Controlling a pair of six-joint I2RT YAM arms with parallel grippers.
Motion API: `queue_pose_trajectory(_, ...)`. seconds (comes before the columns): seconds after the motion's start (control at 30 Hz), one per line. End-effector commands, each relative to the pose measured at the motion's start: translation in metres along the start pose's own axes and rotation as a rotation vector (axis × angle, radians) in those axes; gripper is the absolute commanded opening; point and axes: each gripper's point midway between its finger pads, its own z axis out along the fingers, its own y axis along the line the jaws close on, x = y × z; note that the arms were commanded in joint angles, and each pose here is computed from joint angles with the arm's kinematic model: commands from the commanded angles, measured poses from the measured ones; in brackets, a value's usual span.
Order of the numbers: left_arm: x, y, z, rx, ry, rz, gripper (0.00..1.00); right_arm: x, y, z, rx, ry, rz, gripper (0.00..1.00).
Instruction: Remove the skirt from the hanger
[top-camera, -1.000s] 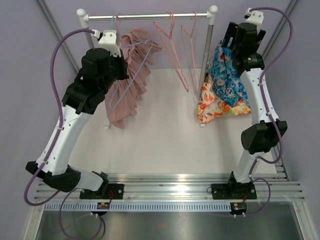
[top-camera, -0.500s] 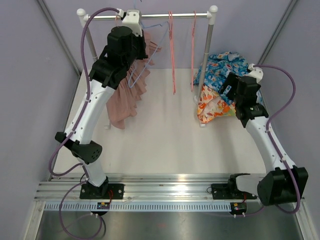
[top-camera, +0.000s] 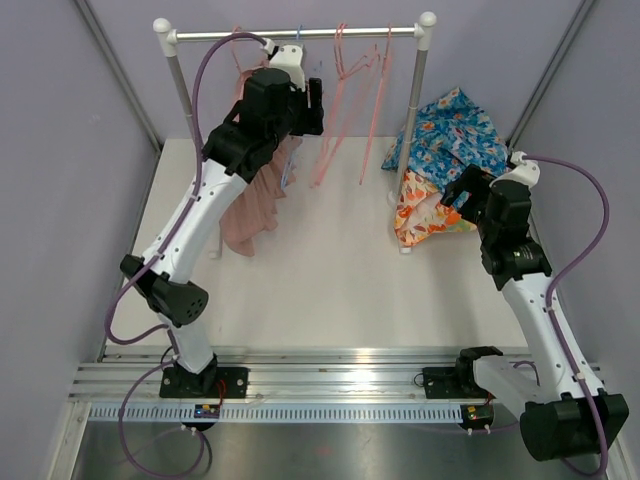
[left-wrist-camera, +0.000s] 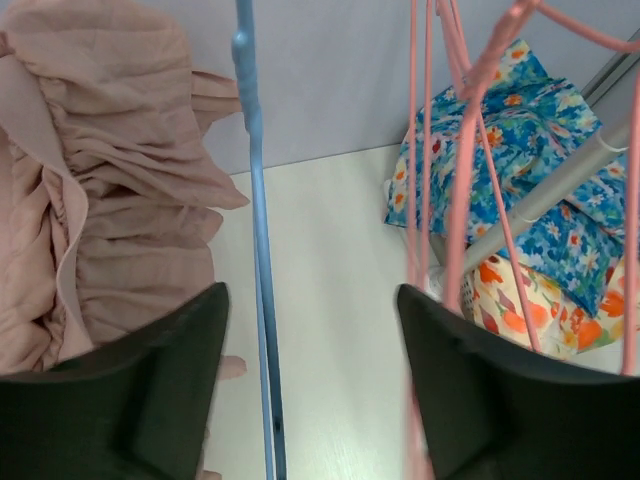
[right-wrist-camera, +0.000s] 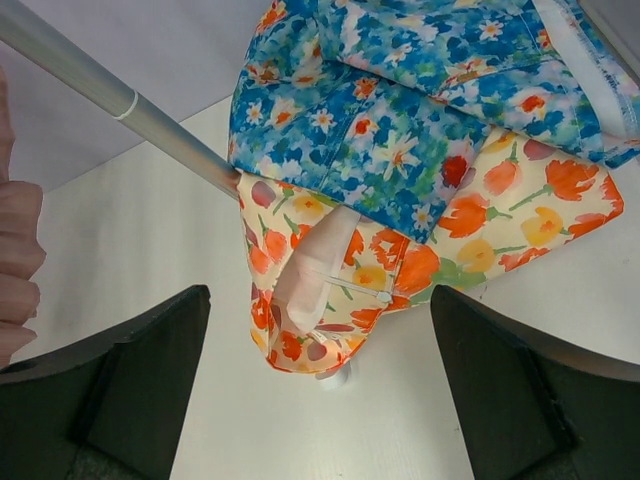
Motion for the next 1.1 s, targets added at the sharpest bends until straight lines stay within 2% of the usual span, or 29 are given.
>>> queue_pose_trajectory(0.0,-0.061,0.002,-0.063,0.010,-0.167,-0.042,0.76,0.002,0.004,-0.010,-0.033,0.007,0.025,0.99)
queue_pose_trajectory(0.07,-0.070,0.016,-0.080,-0.044,-0.194,-0.044,0.88,0.001,0.005,-0.017,-0.044,0.001,0.030,0.99)
queue_pose_trajectory(0.1,-0.073,0.021,-0.089,-0.061,-0.205,-0.040,0.91,0.002,0.005,-0.019,-0.046,0.004,0.029,0.99)
queue_pose_trajectory(0.23,-0.088,0.049,-0.130,-0.150,-0.268,-0.005,0.97,0.004,0.001,-0.029,-0.044,0.008,0.023,1.00)
queue_pose_trajectory(0.33,-0.078,0.070,-0.133,-0.229,-0.236,0.021,0.99,0.005,0.000,-0.035,-0.047,0.009,0.016,1.00)
queue_pose_trajectory(0.53,-0.064,0.102,-0.124,-0.268,-0.190,0.002,0.99,0.010,-0.003,-0.042,-0.050,0.024,0.005,0.99)
queue_pose_trajectory(0.73,-0.054,0.121,-0.094,-0.232,-0.144,-0.039,0.97,0.014,-0.008,-0.044,-0.041,0.032,-0.014,0.99)
queue_pose_trajectory(0.97,-0.046,0.113,-0.057,-0.158,-0.104,-0.042,0.89,0.016,-0.008,-0.041,-0.037,0.037,-0.020,1.00)
queue_pose_trajectory(1.0,-0.047,0.112,-0.054,-0.150,-0.103,-0.045,0.83,0.016,-0.007,-0.040,-0.038,0.037,-0.020,0.99)
queue_pose_trajectory(1.07,-0.039,0.111,-0.042,-0.142,-0.076,-0.048,0.79,0.017,-0.008,-0.039,-0.036,0.039,-0.022,0.99)
